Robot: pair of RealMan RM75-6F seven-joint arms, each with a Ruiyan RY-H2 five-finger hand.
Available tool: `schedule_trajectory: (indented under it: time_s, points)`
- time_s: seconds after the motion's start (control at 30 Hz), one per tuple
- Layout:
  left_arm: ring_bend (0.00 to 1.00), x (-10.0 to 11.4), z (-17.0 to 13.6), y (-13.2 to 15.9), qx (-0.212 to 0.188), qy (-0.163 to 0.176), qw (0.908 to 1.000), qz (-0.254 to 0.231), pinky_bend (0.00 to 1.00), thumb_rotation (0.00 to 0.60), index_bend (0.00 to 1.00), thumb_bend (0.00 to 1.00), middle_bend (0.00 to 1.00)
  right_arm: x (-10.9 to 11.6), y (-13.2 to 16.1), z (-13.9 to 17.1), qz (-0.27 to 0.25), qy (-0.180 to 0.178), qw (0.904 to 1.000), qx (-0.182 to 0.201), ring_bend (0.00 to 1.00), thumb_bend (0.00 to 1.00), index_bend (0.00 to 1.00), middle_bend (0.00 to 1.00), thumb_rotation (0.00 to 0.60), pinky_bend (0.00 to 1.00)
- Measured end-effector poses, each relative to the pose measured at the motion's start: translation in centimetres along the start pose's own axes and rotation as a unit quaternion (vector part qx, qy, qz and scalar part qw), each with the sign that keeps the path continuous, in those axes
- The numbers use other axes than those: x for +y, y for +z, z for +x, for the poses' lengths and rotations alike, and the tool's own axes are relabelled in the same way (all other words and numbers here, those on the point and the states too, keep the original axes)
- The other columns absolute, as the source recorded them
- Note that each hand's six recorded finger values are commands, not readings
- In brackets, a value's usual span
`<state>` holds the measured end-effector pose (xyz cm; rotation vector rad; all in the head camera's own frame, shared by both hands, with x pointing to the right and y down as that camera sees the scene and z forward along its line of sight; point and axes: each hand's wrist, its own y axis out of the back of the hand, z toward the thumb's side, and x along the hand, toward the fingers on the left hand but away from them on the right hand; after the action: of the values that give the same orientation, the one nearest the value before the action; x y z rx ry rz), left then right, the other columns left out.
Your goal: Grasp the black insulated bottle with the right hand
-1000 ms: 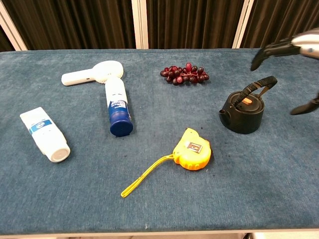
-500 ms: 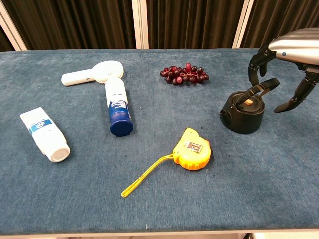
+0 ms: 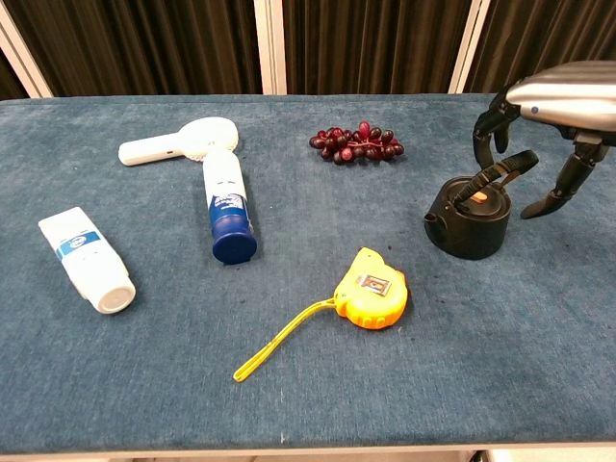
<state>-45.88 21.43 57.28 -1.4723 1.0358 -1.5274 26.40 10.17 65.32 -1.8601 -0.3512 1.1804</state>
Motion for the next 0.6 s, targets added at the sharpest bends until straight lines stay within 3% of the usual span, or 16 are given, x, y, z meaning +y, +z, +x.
schedule_trajectory:
  time_s: [0.37,0.6]
  points:
    - [0.00,-0.3,-0.1,-0.2,0.002,-0.003,1.0000,-0.003,0.00,0.600,0.00,0.06,0.02,-1.5,0.1,0.2,0.004,0.025,0.9997,-0.001,0.57,0.13,0.68,0.55,0.600,0.17]
    - [0.00,-0.5,-0.2,-0.4,0.004,-0.003,1.0000,-0.005,0.00,0.600,0.00,0.06,0.02,-1.9,0.1,0.4,0.006,0.032,0.9995,-0.004,0.60,0.13,0.71,0.58,0.600,0.17]
